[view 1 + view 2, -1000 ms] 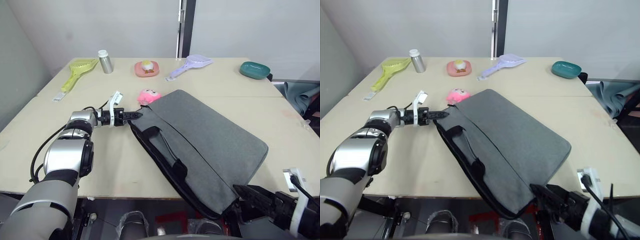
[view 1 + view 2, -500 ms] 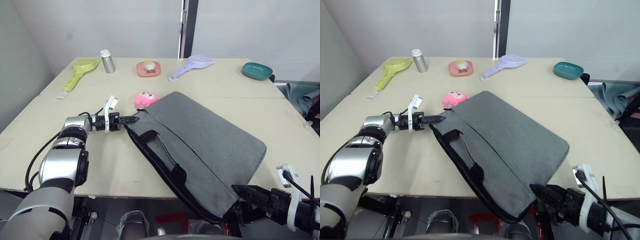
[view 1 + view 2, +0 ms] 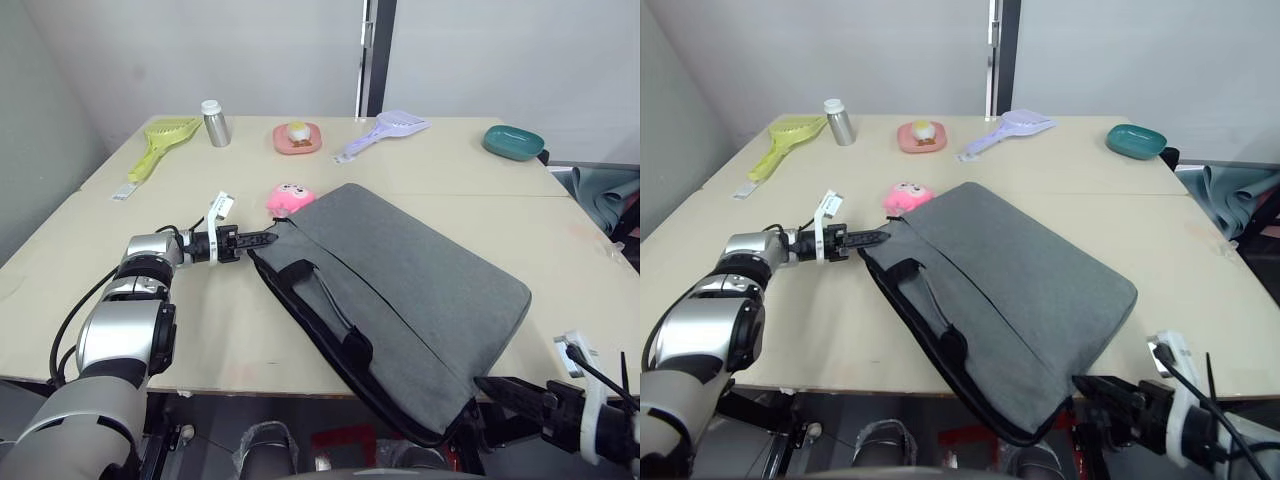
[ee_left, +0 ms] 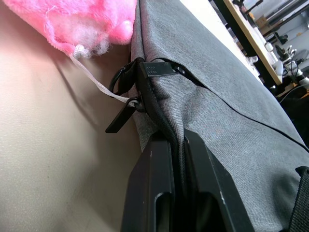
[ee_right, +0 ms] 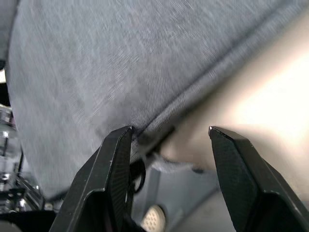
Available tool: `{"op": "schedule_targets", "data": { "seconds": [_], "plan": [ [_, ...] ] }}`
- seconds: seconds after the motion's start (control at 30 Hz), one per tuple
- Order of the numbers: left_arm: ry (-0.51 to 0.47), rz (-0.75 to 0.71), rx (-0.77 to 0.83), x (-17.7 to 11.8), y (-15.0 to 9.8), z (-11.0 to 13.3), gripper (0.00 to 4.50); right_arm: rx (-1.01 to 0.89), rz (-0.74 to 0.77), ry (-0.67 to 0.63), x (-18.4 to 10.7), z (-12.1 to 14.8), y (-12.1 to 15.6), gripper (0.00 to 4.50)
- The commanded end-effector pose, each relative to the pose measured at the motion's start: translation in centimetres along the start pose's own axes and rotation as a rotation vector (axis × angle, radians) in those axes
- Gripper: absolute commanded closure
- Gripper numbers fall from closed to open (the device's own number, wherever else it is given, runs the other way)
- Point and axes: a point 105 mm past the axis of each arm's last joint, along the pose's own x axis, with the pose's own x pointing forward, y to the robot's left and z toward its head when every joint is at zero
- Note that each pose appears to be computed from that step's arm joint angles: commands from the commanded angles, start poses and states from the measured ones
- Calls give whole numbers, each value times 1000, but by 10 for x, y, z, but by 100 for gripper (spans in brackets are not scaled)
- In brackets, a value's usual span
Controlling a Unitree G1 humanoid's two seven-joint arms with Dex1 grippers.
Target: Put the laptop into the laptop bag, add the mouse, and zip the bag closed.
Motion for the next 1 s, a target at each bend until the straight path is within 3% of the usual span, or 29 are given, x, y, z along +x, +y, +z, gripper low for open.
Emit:
{"op": "schedule_targets", "data": {
  "seconds": [0.03,0.1,0.4,0.63,0.8,1.0],
  "plan": [
    [-65,-31,64,-5,-9,21,450,15,27,3,9,-1,2,184],
    [-68,-26,65,-6,-8,22,450,14,34,8,13,-1,3,184],
    [-83,-8,70,-12,-6,24,450,-17,96,-65,12,19,10,445],
    [-97,3,72,-17,-5,26,450,-70,43,-81,13,39,-2,445],
    [-108,-52,108,-39,-20,33,450,-288,4,-142,22,100,3,445],
    [-53,-30,179,-71,-43,19,450,-473,-69,-37,60,138,2,445]
  ]
}}
